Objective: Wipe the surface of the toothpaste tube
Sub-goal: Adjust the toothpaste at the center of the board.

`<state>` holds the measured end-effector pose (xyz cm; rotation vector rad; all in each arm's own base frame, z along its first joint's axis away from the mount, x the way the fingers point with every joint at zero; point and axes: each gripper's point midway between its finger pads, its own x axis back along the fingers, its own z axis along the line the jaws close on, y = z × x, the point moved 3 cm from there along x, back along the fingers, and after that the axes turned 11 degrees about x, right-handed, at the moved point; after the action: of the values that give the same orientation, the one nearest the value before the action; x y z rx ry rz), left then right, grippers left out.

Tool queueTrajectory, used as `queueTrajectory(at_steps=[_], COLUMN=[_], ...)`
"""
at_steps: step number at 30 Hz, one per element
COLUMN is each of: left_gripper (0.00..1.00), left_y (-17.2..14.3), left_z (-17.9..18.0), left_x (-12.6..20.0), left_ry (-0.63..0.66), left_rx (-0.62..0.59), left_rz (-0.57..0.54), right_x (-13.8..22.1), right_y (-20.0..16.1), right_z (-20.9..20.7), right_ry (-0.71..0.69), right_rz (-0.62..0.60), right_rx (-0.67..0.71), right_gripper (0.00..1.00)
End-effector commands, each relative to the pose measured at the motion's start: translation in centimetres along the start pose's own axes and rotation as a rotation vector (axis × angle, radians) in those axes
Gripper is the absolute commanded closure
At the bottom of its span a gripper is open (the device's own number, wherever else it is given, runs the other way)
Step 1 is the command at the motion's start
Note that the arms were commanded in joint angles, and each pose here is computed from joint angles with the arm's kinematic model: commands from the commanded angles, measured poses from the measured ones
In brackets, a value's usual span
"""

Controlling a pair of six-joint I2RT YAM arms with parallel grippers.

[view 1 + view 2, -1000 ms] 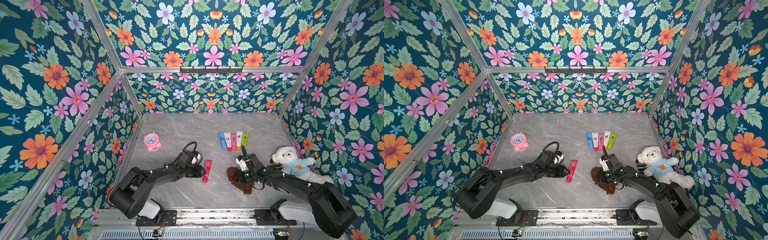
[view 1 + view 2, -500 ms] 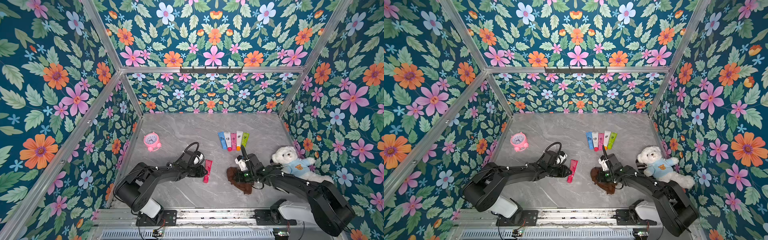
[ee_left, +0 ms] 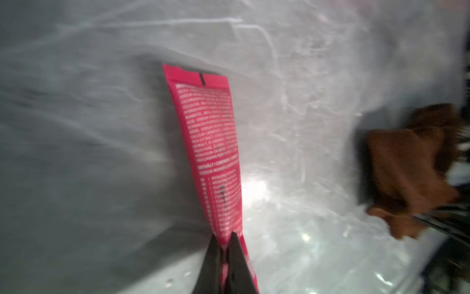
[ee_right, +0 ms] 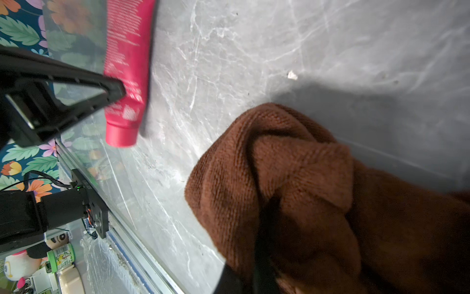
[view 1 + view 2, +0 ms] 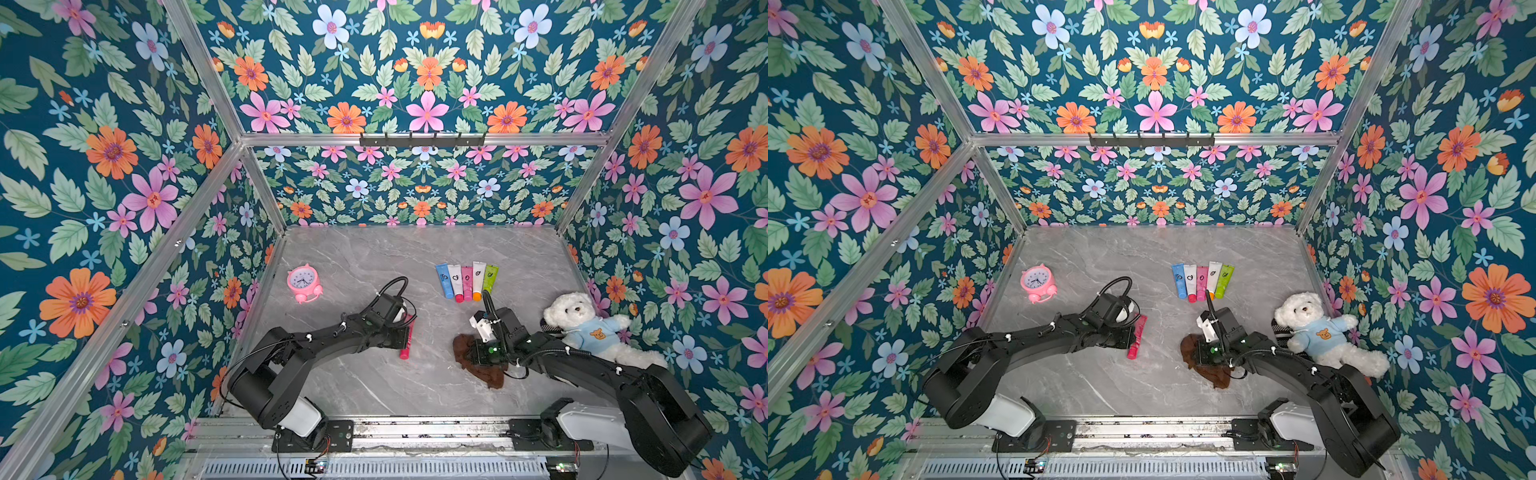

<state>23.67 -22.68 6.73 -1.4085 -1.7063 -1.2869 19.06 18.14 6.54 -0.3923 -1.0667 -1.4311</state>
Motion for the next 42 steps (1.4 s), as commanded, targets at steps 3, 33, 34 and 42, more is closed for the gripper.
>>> queueTrajectory(at_steps=[3,33,34,42], left_gripper=[1.00,0.66,0.65,0.63], left_y=[0.0,-0.5,-0.4,1.5], left_z=[6.5,-0.1,-0.7,-1.8], left_x=[4.3,-0.6,-0.3,3.0], left_ry=[0.508,0.475,0.446,0.344], left_rx=[-0.109,-0.271,-0.271,-0.205], left_rz=[0.041,-0.011,-0.027,-0.207], right_x=[0.1,0.3,0.3,0.3], right_y=[-0.1,-0.4,-0.4,-0.1], right_z=[0.0,-0.1,-0.1,0.2], right_ry=[-0.004,-0.009,-0.009,0.002], right_rz=[-0.001,0.015,0.014,0.010], right_rx=[0.012,0.013,0.013,0.017], right_gripper=[1.00,1.00,1.00,1.00])
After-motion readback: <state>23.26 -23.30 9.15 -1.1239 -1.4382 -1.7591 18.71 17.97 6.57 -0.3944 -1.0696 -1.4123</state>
